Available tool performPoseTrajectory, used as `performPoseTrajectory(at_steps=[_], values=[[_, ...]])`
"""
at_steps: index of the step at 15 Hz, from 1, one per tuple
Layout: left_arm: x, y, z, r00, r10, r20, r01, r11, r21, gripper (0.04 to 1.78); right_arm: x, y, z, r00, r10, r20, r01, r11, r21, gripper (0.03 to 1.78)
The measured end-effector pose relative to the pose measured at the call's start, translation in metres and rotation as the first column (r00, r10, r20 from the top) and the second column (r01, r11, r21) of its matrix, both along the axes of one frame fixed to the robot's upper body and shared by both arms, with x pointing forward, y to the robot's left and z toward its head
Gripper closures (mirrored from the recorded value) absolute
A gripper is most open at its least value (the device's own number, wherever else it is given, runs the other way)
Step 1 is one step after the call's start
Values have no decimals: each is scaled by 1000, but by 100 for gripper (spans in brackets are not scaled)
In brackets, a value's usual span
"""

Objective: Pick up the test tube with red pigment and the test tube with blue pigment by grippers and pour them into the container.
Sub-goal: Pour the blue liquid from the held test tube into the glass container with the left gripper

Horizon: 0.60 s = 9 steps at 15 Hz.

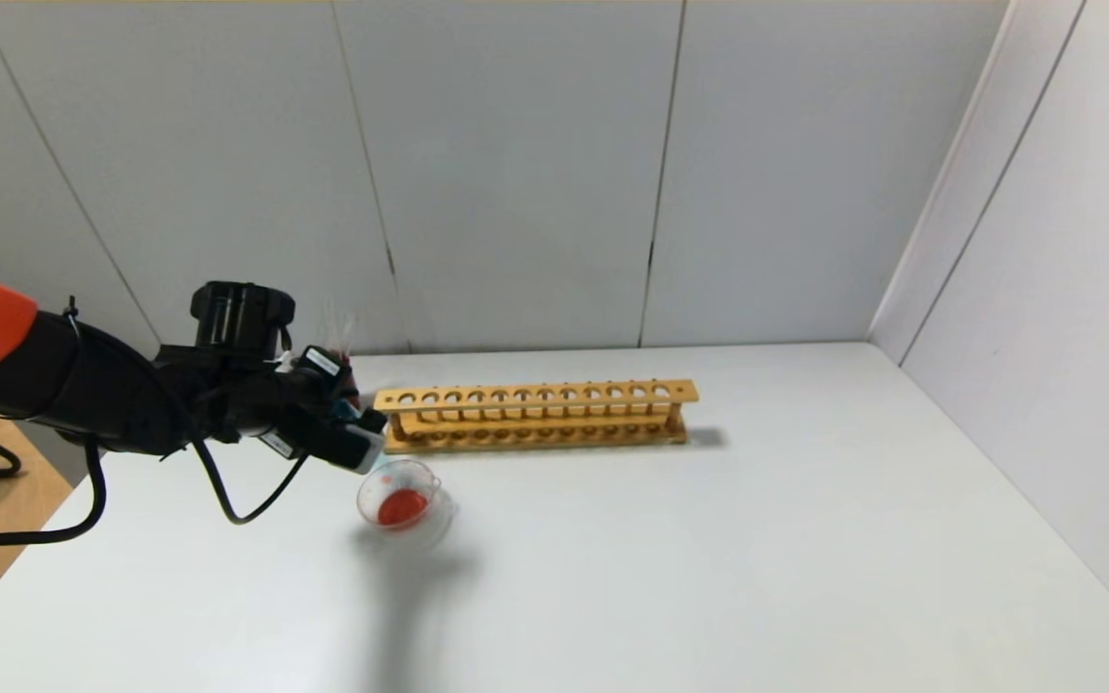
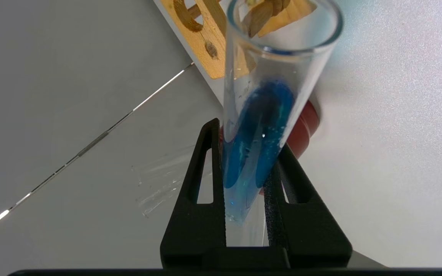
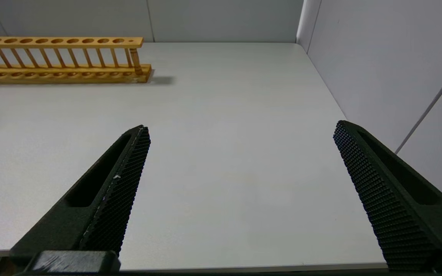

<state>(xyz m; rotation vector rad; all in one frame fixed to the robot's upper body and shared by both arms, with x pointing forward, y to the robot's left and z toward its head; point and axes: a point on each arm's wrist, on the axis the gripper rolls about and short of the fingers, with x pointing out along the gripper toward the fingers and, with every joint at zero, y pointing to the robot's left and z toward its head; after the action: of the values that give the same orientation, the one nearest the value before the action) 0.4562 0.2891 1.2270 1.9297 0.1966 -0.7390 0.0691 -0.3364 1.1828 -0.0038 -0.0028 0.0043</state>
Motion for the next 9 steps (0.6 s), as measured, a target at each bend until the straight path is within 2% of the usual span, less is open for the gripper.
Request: performPoseTrajectory(at_steps=[9], values=[[0,-1,1,1000,8,16,-9,998,55,149,0,0,0,1000,0,0,0,1000,0,6]])
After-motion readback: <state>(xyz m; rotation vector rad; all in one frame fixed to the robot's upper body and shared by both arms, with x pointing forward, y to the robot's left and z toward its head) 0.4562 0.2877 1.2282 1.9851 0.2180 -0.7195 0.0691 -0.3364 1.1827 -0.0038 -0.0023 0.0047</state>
